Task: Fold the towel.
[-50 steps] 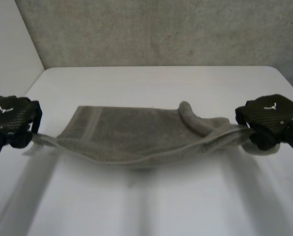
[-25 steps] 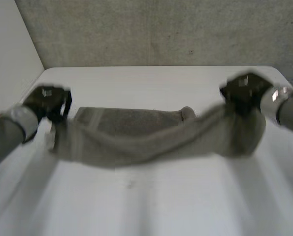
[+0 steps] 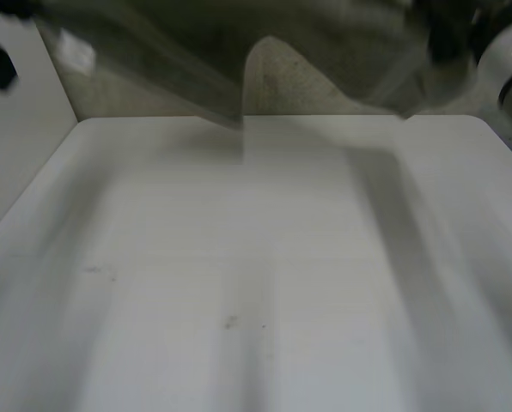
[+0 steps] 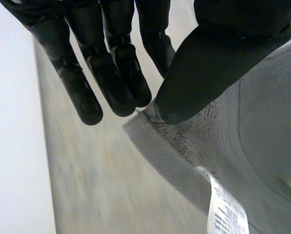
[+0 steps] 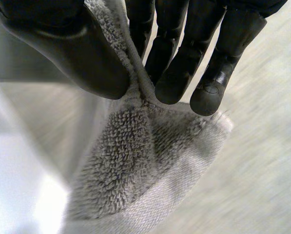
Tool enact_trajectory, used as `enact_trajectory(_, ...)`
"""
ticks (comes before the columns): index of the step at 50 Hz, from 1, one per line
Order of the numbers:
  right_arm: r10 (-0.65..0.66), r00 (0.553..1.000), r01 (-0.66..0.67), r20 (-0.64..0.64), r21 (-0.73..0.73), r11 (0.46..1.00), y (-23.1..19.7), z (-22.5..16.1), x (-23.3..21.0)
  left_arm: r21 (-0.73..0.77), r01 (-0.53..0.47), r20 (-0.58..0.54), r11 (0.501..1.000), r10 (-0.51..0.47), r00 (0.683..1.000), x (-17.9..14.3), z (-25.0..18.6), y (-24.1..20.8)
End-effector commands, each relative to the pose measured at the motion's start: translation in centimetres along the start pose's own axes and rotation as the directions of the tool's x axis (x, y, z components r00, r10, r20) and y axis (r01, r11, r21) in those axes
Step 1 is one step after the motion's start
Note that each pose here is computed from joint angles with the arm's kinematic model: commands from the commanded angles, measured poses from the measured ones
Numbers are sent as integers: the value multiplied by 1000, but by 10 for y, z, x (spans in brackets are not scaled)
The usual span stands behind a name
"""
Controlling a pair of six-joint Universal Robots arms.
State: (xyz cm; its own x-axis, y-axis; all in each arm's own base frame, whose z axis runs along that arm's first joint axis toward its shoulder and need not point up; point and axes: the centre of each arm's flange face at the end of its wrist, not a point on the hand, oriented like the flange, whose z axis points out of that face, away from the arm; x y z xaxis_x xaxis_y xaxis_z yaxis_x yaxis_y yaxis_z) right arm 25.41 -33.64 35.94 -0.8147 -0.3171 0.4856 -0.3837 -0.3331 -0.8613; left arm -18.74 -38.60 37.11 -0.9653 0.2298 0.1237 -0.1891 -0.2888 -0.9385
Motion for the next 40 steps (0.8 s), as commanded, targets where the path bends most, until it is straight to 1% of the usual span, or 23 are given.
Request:
enact_trajectory(1, 68, 973, -8, 218, -264, 964, 83, -35, -55, -339, 14, -19, 941, -22, 1000, -15, -66, 98)
enact_trajectory(2, 83, 961, 0, 263, -300, 954, 102, -44, -69, -340, 14, -19, 940, -22, 1000, -15, -66, 99)
enact_trajectory(3, 83, 961, 0, 264, -301, 954, 102, -44, -69, -383, 22, -7, 923, -27, 1000, -21, -80, 113)
enact_trajectory(4, 101, 948, 6, 301, -334, 942, 120, -53, -81, -416, 28, 3, 909, -29, 1000, -24, -92, 125)
enact_trajectory(5, 121, 935, 13, 334, -371, 929, 137, -63, -94, -416, 28, 3, 909, -29, 1000, -24, -92, 125)
enact_trajectory(6, 121, 935, 13, 334, -371, 928, 137, -63, -94, -446, 34, 6, 894, -35, 999, -24, -103, 136)
enact_trajectory(7, 144, 922, 18, 360, -410, 912, 153, -73, -105, -465, 37, 14, 884, -35, 999, -26, -112, 145)
enact_trajectory(8, 144, 922, 18, 360, -411, 912, 153, -73, -105, -466, 37, 14, 884, -35, 999, -26, -112, 145)
enact_trajectory(10, 176, 905, 29, 387, -470, 882, 175, -90, -120, -478, 40, 18, 877, -36, 999, -27, -117, 151)
enact_trajectory(13, 196, 897, 31, 395, -499, 866, 183, -101, -126, -488, 44, 33, 872, -32, 999, -32, -123, 156)
enact_trajectory(15, 201, 897, 27, 393, -502, 864, 183, -104, -126, -483, 46, 56, 874, -21, 998, -41, -122, 154)
enact_trajectory(18, 203, 902, 14, 382, -494, 869, 176, -107, -123, -477, 47, 71, 878, -15, 997, -47, -120, 152)
enact_trajectory(19, 203, 902, 14, 381, -494, 869, 176, -107, -123, -476, 47, 71, 878, -15, 997, -47, -120, 152)
enact_trajectory(21, 189, 920, 1, 344, -483, 876, 175, -107, -110, -474, 47, 70, 879, -15, 997, -47, -120, 151)
enact_trajectory(26, 184, 938, -32, 292, -458, 888, 171, -108, -99, -471, 47, 69, 881, -16, 997, -45, -124, 149)
enact_trajectory(32, 225, 948, -105, 227, -444, 890, 166, -104, -86, -464, 44, 64, 885, -16, 998, -44, -124, 147)
enact_trajectory(40, 224, 957, -125, 184, -434, 892, 165, -97, -72, -463, 44, 65, 885, -16, 998, -44, -124, 147)
